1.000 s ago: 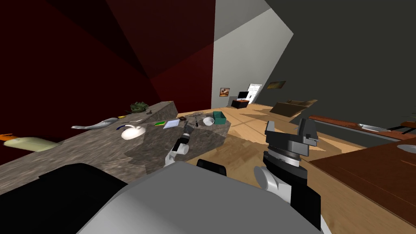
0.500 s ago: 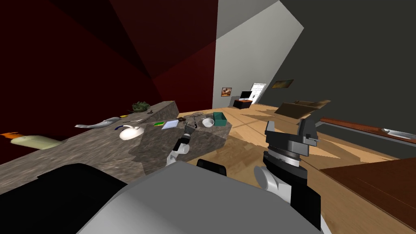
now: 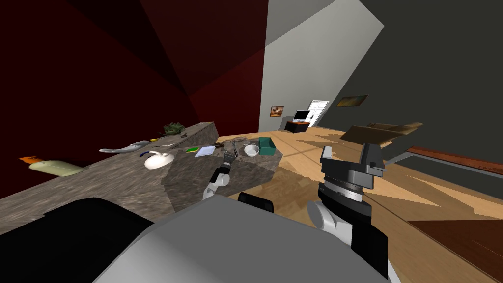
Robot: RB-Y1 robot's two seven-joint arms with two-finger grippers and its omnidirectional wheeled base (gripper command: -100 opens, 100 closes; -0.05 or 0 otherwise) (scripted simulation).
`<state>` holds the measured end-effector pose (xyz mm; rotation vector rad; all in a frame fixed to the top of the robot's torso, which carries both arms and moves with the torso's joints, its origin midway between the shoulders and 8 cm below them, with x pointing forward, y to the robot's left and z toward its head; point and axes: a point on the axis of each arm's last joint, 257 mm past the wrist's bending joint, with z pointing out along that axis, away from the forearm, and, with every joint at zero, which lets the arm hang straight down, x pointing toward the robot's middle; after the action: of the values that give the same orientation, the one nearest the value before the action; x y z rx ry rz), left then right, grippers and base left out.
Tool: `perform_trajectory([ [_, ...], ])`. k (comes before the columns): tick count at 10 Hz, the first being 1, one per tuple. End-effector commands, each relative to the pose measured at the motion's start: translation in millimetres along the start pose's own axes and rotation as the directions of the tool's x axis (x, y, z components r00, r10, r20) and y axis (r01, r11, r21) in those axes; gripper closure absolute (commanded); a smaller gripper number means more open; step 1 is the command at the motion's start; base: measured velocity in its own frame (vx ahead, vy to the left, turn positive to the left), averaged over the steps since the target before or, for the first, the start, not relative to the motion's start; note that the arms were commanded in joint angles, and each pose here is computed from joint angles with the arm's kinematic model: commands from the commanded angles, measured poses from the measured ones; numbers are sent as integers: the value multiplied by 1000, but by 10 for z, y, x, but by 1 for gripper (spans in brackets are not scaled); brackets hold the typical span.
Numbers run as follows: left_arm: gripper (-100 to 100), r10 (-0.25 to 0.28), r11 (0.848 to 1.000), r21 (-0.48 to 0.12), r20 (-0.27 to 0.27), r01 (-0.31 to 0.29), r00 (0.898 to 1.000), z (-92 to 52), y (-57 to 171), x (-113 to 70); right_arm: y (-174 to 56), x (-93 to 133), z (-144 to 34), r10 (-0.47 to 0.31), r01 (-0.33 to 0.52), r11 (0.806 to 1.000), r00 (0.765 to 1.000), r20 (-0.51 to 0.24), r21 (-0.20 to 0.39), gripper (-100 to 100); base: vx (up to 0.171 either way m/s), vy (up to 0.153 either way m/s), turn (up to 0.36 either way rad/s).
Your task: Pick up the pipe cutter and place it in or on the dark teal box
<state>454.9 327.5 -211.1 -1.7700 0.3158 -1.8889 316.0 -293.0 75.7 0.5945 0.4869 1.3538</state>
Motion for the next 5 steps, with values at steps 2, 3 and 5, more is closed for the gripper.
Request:
perform_trajectory([
  [2, -100, -102, 995, 3, 29, 102, 994, -1, 40, -74, 0, 0, 0, 0, 0, 1000, 1000, 0, 0, 0, 116, -49, 83],
  [3, -100, -160, 987, 8, 45, 160, 986, -4, 69, -119, 0, 0, 0, 0, 0, 1000, 1000, 0, 0, 0, 77, -16, 75],
  [5, -100, -271, 963, 27, 73, 269, 960, -15, 140, -190, 0, 0, 0, 0, 0, 1000, 1000, 0, 0, 0, 98, -15, 108],
])
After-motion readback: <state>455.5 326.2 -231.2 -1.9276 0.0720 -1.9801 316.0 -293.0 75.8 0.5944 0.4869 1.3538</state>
